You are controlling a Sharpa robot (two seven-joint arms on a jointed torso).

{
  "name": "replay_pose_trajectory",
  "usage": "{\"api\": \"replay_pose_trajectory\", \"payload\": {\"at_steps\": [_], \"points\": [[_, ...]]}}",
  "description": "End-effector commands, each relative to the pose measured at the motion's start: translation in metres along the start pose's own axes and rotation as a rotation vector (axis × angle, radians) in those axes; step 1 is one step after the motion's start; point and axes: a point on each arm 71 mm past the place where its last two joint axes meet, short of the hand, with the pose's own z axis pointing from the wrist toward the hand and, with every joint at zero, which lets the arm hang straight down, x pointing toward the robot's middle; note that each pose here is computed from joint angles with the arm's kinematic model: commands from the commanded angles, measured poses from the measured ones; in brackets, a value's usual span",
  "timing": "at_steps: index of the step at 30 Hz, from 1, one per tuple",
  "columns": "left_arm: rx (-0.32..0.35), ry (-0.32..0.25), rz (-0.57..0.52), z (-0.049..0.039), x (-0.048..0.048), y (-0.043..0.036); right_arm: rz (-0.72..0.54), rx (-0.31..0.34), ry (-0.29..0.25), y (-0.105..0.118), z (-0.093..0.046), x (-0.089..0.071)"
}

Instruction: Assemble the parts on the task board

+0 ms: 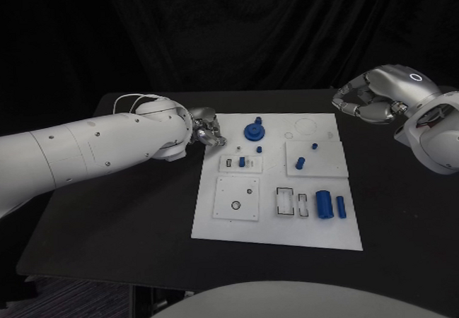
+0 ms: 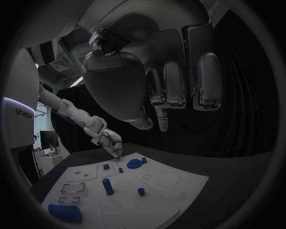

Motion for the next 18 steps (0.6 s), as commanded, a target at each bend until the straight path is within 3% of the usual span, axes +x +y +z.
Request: {"api": "replay_pose_trajectory", "payload": {"at_steps": [1,11,18], "points": [[-0.034,-0.012,-0.142,-0.0061,0.0034,0.0004,-0.001,0.018,0.007,-0.001,-0.001,0.001],[-0.04,0.006,-0.216,-0.0285,0.0143,-0.0013,-0.003,0.028,0.013,-0.003,-0.003,0.001],[-0.023,0.046,-0.239,-0.0365,0.021,-0.0029,-0.001,0.032,0.019,-0.004,-0.004,0.004]]}}
